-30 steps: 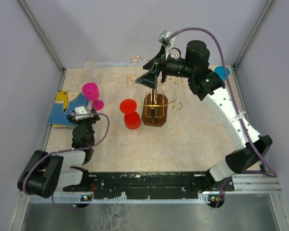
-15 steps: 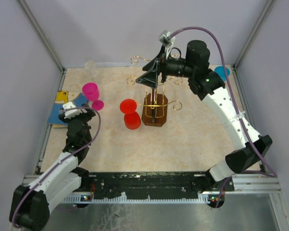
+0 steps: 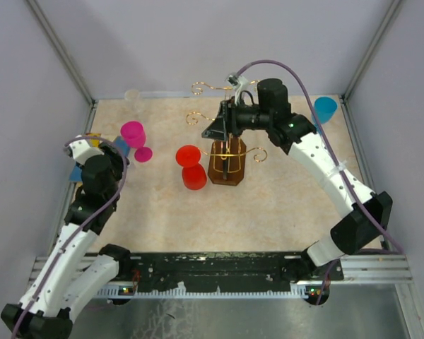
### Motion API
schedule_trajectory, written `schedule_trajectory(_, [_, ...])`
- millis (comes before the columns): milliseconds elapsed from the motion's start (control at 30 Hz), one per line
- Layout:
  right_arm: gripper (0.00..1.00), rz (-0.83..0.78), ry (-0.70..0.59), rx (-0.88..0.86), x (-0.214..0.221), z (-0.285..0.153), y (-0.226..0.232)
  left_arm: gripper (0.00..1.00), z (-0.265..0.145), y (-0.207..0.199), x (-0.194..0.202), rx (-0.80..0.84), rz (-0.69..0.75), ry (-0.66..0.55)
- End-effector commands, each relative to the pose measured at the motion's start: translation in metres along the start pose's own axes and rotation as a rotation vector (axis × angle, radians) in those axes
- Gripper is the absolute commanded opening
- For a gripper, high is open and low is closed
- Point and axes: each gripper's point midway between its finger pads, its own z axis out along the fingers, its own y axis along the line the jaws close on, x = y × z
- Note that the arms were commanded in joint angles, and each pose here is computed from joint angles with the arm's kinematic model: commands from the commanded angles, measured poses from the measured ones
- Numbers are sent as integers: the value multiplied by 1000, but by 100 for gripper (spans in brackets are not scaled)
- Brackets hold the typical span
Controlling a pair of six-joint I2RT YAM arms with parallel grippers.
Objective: Take the wine glass off the wine glass rack
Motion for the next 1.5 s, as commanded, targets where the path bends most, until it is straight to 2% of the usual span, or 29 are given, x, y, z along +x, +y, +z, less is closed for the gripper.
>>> schedule_trajectory(0, [53, -2, -49, 19, 0, -15, 16, 53, -25, -17, -20, 108, -57, 45])
schedule_trajectory(200, [53, -18, -65, 48, 2, -25, 18, 43, -41, -54, -41, 295, -79, 64])
schedule_trajectory(433, [54, -32, -80, 90, 5, -35, 17, 42, -67, -120, -23, 640, -106, 230])
schedule_trajectory(533, [55, -45, -82, 102, 3, -39, 18, 42, -72, -138, -8, 709, -139, 331])
schedule_trajectory(800, [57, -83, -93, 136, -5, -48, 20, 51, -83, -165, 17, 842, -202, 472])
schedule_trajectory(933, [57, -84, -96, 144, -5, -50, 20, 52, -88, -176, 20, 911, -222, 488])
schedule_trajectory(1100, [57, -91, -105, 153, -7, -52, 19, 52, -90, -181, 39, 935, -227, 583])
schedule_trajectory(1467, [58, -94, -114, 158, -12, -51, 17, 47, -95, -184, 54, 978, -209, 654])
